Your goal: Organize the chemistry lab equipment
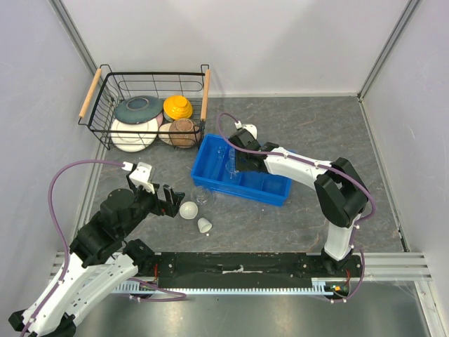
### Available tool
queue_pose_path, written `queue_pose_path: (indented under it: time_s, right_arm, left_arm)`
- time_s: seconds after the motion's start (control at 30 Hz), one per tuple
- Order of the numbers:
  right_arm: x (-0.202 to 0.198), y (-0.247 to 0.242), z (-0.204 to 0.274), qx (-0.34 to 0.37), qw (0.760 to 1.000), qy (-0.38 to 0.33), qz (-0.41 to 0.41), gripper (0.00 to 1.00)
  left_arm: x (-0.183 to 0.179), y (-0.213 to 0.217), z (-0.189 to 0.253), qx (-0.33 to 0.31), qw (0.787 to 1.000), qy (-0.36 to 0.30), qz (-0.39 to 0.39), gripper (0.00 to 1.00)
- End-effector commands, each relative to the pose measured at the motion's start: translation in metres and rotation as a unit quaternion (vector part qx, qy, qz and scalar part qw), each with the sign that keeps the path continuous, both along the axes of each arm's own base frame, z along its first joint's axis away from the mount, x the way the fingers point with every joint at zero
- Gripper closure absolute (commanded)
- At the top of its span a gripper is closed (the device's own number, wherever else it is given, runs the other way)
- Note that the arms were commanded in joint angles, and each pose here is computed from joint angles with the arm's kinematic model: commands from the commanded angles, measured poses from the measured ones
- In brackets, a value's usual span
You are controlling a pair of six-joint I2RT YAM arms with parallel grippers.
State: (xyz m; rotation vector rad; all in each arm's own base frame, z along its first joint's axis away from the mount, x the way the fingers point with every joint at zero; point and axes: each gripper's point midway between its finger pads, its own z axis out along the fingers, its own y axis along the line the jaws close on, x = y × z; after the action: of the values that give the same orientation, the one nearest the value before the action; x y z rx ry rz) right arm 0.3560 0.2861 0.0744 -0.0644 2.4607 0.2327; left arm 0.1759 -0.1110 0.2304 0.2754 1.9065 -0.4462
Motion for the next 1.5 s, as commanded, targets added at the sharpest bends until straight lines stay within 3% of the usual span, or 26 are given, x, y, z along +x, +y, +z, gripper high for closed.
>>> queue_pose_path:
  time_s: [0.0,0.37,0.47,0.5,0.77,1.13,1.47]
  right_arm:
    - [-0.003,0.005,0.008,0.016,1.0,-0.007,0.008,1.0]
    - [-0.021,0.012,0.016,-0.013,0.999,-0.013,0.026,1.0]
    - [-0.025,0.012,0.018,-0.018,0.999,-0.015,0.027,0.89]
    - [-0.024,0.012,0.019,-0.017,0.999,-0.016,0.027,0.81]
    - [-0.024,0.013,0.04,-0.015,0.999,-0.033,0.022,0.62]
    - [-0.052,0.045,0.13,0.008,0.992,-0.11,0.061,0.59]
    - [-0.084,0.1,0.109,0.035,0.988,-0.073,0.133,0.53]
  left_arm:
    - [0.005,0.001,0.007,0.003,1.0,-0.018,0.004,0.0]
    - [0.004,0.002,0.007,0.003,1.0,-0.018,0.005,0.0]
    - [0.004,0.002,0.007,0.003,1.0,-0.018,0.005,0.0]
    - [0.005,0.002,0.007,0.003,1.0,-0.019,0.006,0.0]
    - [0.004,0.002,0.008,0.001,1.0,-0.021,0.006,0.0]
    - [0.004,0.002,0.008,0.001,1.0,-0.021,0.005,0.0]
    - [0.004,0.003,0.008,0.001,1.0,-0.022,0.007,0.0]
